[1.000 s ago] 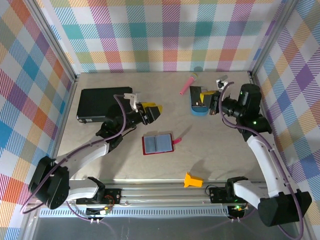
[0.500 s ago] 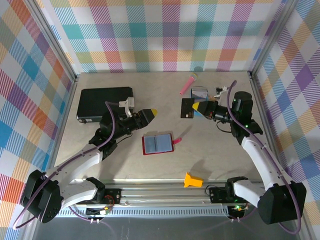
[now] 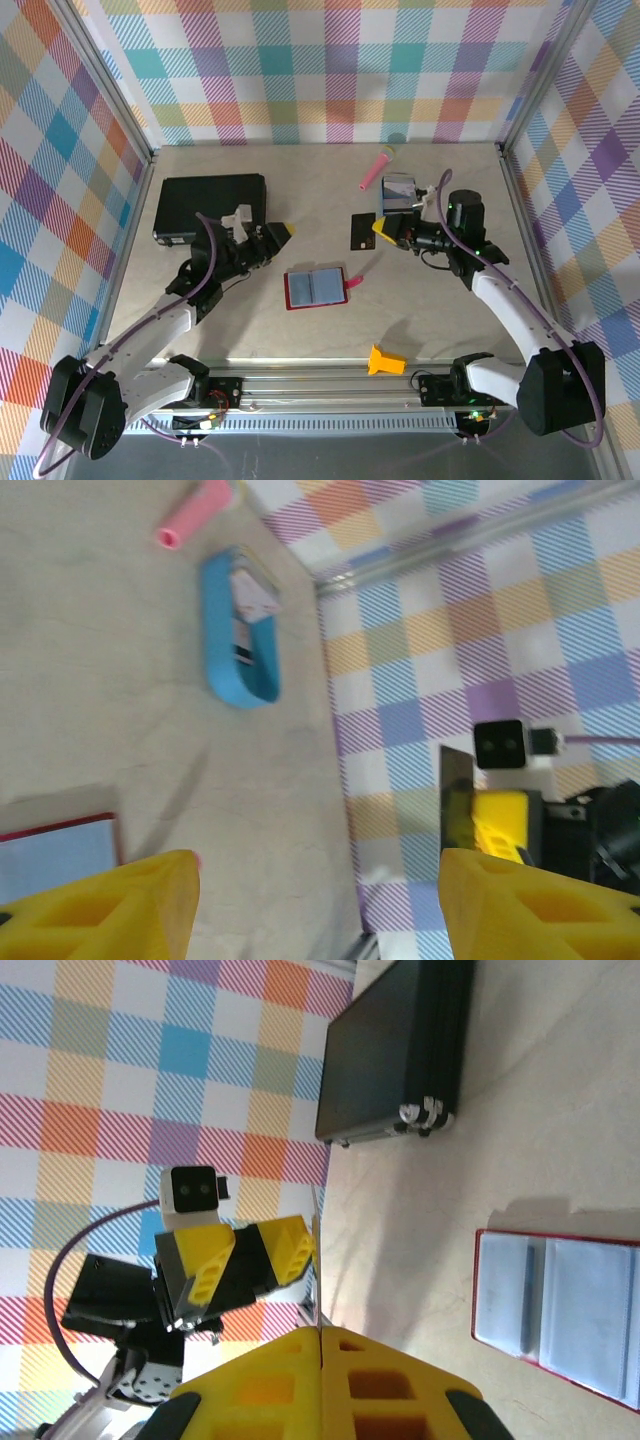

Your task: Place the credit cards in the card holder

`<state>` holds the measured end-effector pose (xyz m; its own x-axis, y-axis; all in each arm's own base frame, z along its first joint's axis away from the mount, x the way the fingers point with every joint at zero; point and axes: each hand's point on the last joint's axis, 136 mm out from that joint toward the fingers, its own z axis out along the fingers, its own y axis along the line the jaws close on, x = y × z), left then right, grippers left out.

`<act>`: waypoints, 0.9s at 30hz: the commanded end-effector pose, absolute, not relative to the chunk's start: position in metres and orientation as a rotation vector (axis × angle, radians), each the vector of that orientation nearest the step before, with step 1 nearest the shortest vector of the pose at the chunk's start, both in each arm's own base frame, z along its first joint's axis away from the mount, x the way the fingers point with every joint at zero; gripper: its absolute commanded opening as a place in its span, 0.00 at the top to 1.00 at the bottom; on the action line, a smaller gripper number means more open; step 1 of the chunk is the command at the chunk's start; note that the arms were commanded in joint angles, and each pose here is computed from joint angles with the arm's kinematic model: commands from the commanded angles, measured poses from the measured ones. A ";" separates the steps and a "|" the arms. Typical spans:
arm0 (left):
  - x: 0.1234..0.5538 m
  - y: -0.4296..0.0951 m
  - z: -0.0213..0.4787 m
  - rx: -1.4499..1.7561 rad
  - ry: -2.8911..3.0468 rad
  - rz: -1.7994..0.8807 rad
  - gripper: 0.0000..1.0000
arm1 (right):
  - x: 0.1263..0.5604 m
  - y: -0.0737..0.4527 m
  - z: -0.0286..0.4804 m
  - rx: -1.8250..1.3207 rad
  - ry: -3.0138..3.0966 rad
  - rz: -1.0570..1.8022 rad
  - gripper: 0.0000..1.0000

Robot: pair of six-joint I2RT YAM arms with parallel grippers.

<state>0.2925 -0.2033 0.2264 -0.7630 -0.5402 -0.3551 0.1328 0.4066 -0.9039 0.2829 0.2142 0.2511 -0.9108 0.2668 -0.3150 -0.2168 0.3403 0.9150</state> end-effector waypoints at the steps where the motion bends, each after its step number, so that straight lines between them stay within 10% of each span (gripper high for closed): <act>1: 0.275 -0.193 0.188 -0.363 2.188 -1.347 0.35 | 0.276 0.231 0.222 -0.008 2.269 1.564 1.00; 27: 0.271 -0.201 0.086 -0.262 2.382 -1.332 0.39 | 0.271 0.300 0.092 -0.205 2.438 1.283 1.00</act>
<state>0.2625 -0.1944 0.0742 -0.9089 -0.3657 -0.2005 -0.0453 0.5645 -0.8242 0.2644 0.2958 0.0913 -0.9381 0.0493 -0.3428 -0.2524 0.5805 0.7742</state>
